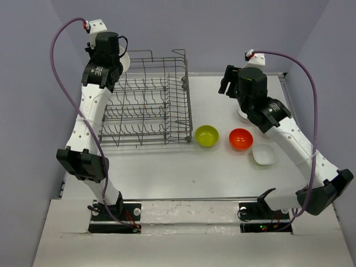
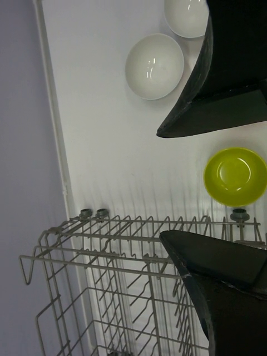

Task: Load the bowls into the dish rack
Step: Insert the bowl into the dish rack.

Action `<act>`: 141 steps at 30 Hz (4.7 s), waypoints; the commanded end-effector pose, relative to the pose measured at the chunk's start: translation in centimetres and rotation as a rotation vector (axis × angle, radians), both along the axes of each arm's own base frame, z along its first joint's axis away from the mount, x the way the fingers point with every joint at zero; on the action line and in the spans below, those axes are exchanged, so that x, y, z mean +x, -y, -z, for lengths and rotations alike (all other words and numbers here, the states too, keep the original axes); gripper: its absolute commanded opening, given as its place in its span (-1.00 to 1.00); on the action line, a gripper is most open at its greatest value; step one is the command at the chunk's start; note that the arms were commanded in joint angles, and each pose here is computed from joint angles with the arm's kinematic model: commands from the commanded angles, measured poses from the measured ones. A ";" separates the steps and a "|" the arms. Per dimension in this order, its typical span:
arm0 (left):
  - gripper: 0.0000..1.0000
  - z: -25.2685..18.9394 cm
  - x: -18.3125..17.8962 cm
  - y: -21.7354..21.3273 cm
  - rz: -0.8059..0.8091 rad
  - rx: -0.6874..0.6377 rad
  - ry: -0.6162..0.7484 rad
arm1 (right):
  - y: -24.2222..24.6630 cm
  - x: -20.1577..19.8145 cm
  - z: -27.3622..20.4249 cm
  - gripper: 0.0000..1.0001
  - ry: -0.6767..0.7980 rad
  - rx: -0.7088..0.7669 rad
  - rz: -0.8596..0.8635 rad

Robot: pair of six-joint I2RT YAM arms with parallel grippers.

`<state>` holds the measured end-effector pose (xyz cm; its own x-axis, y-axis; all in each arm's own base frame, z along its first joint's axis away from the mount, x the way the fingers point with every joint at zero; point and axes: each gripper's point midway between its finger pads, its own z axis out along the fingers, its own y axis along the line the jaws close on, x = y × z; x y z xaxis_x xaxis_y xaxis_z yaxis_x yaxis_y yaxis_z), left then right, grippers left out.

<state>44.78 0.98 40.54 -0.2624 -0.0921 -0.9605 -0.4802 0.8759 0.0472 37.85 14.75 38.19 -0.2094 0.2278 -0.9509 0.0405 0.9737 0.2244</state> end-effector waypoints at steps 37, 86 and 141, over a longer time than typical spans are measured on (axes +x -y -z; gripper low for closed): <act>-1.00 -0.5 3.4 -14.8 -0.581 0.623 -0.007 | -2.9 7.5 8.5 0.45 -0.011 -0.034 0.107; -1.00 9.3 7.8 -10.4 -0.489 0.902 -0.261 | -2.7 6.3 7.4 0.45 0.063 0.021 0.073; -1.00 17.4 10.4 -9.1 -0.378 1.001 -0.409 | -3.2 6.3 6.8 0.47 0.095 0.059 0.051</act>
<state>55.78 10.66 22.78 -0.7319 0.5294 -0.4290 -0.4226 0.1412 0.8953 44.25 17.90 28.17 -0.1934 0.2281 -0.9542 0.0851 0.9728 0.2153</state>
